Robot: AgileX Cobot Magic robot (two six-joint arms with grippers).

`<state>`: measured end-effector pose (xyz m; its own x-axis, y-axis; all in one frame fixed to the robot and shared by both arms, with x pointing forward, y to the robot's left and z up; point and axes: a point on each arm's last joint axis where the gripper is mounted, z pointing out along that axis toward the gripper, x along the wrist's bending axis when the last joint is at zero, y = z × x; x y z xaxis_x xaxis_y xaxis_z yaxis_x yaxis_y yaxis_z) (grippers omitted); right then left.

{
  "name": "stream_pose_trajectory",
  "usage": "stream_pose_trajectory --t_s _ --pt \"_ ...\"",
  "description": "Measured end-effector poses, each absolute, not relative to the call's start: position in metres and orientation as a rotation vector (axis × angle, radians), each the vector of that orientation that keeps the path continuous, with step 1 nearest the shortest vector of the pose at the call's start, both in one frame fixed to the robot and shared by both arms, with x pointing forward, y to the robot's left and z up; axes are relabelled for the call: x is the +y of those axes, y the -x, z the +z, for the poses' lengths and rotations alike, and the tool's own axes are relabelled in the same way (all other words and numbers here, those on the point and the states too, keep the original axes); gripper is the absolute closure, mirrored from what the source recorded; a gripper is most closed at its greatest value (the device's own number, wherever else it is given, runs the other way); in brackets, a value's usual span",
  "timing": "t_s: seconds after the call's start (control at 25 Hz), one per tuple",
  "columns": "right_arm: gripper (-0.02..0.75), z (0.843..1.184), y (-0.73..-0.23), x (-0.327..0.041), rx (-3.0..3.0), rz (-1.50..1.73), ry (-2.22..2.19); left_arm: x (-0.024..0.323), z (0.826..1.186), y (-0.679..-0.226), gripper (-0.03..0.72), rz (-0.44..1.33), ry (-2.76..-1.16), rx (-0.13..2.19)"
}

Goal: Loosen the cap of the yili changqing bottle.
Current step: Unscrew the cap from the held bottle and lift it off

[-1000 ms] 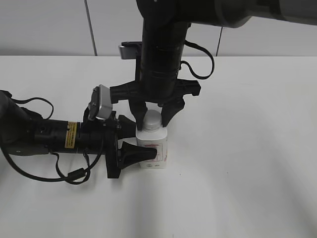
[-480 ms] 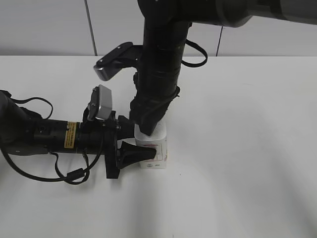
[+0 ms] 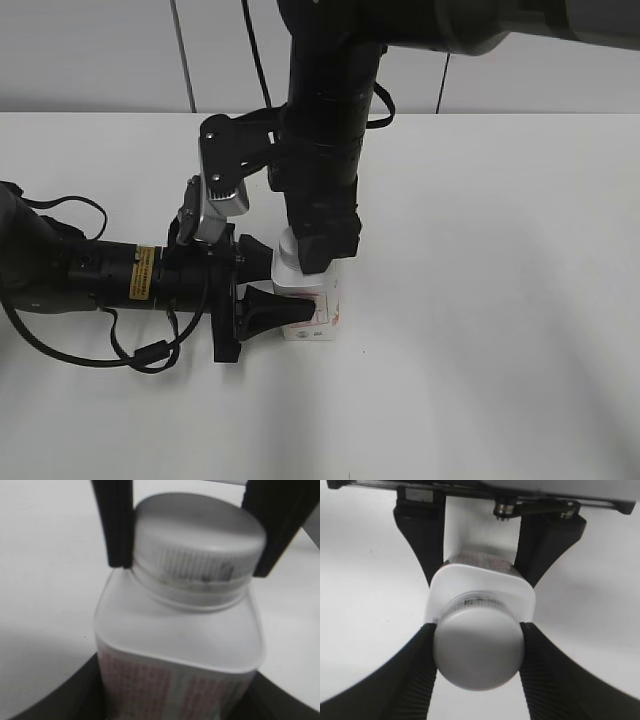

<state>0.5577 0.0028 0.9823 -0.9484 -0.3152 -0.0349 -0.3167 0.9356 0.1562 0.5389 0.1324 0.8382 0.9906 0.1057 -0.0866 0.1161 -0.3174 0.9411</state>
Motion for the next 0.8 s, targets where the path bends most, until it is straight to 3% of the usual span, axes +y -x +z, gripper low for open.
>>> stream_pose_trajectory --t_s 0.28,0.52,0.8 --pt "0.341 0.982 -0.558 0.003 3.087 0.250 0.477 0.132 0.838 -0.539 0.303 -0.012 -1.897 0.158" --pt "0.176 0.982 -0.557 0.004 3.130 0.269 0.258 0.133 0.838 -0.539 0.316 -0.011 -1.903 0.164" --pt "0.163 0.994 -0.554 0.004 3.134 0.314 0.101 0.133 0.837 -0.539 0.320 -0.010 -1.907 0.165"
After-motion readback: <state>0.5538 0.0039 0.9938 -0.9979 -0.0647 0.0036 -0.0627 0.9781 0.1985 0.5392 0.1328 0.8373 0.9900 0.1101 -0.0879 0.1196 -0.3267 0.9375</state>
